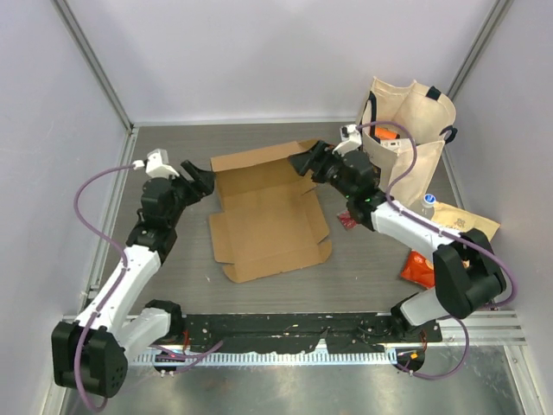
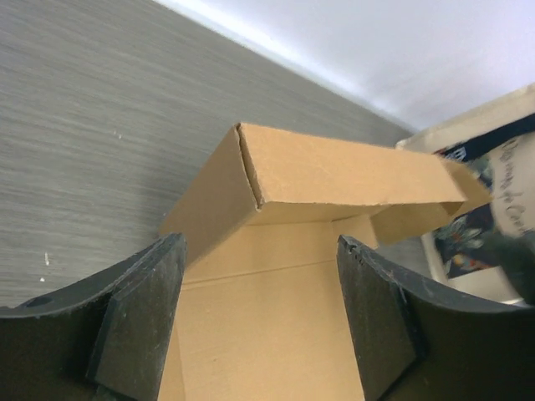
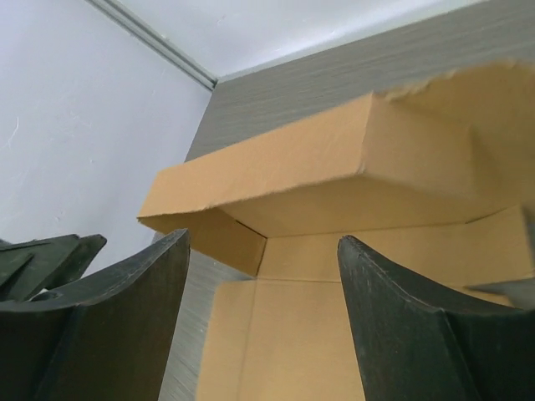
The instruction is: Fold the paper box
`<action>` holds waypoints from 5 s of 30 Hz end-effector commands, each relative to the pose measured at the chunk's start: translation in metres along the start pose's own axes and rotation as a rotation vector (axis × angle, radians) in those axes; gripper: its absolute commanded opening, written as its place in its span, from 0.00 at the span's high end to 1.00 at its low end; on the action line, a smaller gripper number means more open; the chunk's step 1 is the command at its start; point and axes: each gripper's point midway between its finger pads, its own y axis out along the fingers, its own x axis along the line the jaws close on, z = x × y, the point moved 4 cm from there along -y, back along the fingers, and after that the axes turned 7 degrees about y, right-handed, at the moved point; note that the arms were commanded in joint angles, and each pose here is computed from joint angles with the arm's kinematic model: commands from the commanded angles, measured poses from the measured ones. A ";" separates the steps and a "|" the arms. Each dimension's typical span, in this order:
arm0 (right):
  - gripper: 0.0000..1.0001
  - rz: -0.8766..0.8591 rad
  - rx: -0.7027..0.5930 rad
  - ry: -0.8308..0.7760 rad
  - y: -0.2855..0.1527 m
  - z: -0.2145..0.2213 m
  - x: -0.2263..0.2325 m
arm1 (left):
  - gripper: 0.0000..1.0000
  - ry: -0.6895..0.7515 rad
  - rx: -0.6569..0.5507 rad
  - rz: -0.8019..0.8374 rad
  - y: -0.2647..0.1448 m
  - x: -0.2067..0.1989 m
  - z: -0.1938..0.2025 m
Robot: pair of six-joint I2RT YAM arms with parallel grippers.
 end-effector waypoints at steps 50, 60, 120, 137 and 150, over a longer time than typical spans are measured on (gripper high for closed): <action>0.77 0.039 0.061 0.306 0.060 -0.030 -0.007 | 0.78 0.438 -0.006 -0.296 0.069 0.011 0.092; 0.55 0.088 0.056 0.224 0.045 -0.025 -0.025 | 0.95 0.420 -0.032 -0.321 0.066 0.017 0.092; 0.49 0.407 0.016 -0.441 0.044 0.028 -0.136 | 1.00 0.373 -0.033 -0.335 0.047 0.022 0.088; 0.60 0.223 0.080 -0.312 0.067 0.056 -0.105 | 1.00 0.352 -0.026 -0.315 0.050 0.018 0.090; 0.59 0.221 0.164 -0.207 0.070 0.087 -0.110 | 1.00 0.349 -0.025 -0.326 0.048 0.020 0.092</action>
